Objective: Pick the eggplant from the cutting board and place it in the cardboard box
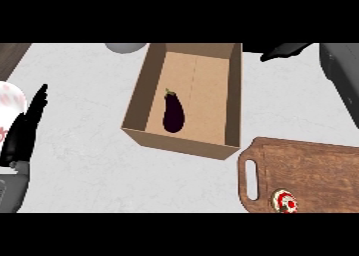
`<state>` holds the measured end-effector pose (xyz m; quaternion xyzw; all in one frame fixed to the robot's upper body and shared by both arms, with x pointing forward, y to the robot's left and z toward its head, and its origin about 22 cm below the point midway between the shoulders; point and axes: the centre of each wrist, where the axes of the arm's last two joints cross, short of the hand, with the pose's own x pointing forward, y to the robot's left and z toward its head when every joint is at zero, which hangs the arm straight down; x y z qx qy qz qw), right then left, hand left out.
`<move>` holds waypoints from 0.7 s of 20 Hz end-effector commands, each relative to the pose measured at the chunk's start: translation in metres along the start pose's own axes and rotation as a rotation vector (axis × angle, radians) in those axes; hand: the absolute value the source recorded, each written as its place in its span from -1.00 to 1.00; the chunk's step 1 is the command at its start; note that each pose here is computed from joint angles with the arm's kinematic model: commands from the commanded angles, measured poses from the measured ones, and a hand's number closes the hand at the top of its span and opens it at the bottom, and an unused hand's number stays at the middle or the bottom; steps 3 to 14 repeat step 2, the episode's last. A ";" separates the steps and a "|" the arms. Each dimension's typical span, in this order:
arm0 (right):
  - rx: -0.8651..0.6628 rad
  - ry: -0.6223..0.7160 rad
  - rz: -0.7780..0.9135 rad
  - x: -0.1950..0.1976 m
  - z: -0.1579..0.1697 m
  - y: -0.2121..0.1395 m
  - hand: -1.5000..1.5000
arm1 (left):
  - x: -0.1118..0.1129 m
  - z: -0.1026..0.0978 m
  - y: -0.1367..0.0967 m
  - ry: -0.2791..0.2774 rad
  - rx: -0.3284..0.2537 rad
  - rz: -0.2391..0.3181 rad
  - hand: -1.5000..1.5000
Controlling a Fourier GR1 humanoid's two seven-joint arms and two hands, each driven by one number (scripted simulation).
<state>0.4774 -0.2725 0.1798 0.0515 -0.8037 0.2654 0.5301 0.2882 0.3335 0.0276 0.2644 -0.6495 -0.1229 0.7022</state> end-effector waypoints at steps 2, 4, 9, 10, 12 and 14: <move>0.040 0.016 0.063 0.011 0.024 -0.044 -1.00 | 0.007 0.000 -0.008 -0.024 -0.002 -0.008 0.00; 0.040 0.016 0.063 0.011 0.024 -0.044 -1.00 | 0.007 0.000 -0.008 -0.024 -0.002 -0.008 0.00; 0.040 0.016 0.063 0.011 0.024 -0.044 -1.00 | 0.007 0.000 -0.008 -0.024 -0.002 -0.008 0.00; 0.040 0.016 0.063 0.011 0.024 -0.044 -1.00 | 0.007 0.000 -0.008 -0.024 -0.002 -0.008 0.00; 0.040 0.016 0.063 0.011 0.024 -0.044 -1.00 | 0.007 0.000 -0.008 -0.024 -0.002 -0.008 0.00; 0.040 0.016 0.063 0.011 0.024 -0.044 -1.00 | 0.007 0.000 -0.008 -0.024 -0.002 -0.008 0.00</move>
